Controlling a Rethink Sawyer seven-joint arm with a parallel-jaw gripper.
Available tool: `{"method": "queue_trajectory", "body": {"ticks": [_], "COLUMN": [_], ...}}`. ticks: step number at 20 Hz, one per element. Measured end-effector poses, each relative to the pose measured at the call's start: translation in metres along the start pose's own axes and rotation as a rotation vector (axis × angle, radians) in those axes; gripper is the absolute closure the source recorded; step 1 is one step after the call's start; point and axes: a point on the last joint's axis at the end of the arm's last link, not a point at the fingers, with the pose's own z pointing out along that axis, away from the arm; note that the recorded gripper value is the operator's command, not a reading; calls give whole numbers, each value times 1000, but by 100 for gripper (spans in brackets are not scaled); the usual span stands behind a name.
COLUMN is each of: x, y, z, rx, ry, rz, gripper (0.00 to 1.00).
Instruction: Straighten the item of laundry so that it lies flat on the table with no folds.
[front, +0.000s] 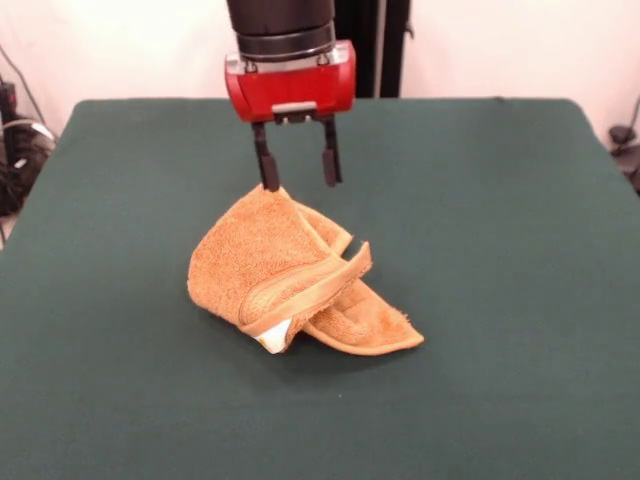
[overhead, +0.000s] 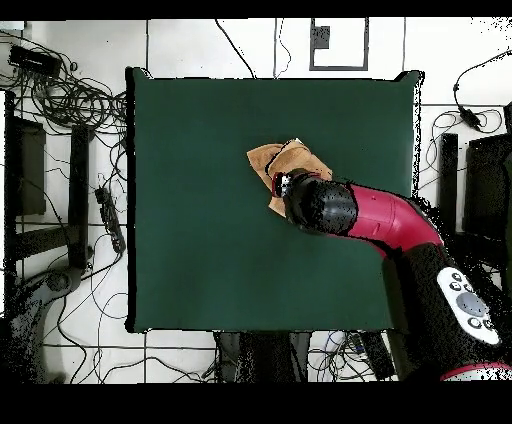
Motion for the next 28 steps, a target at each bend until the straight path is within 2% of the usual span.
{"method": "queue_trajectory", "body": {"ticks": [9,17,28], "x": [-12,-12,3], "y": [20,30,30], "z": [22,60,90], "rx": [-77,-93,-95], "ry": [-62,-106,-95], "rz": [-6,-27,-59], "gripper": [0,0,0]}}
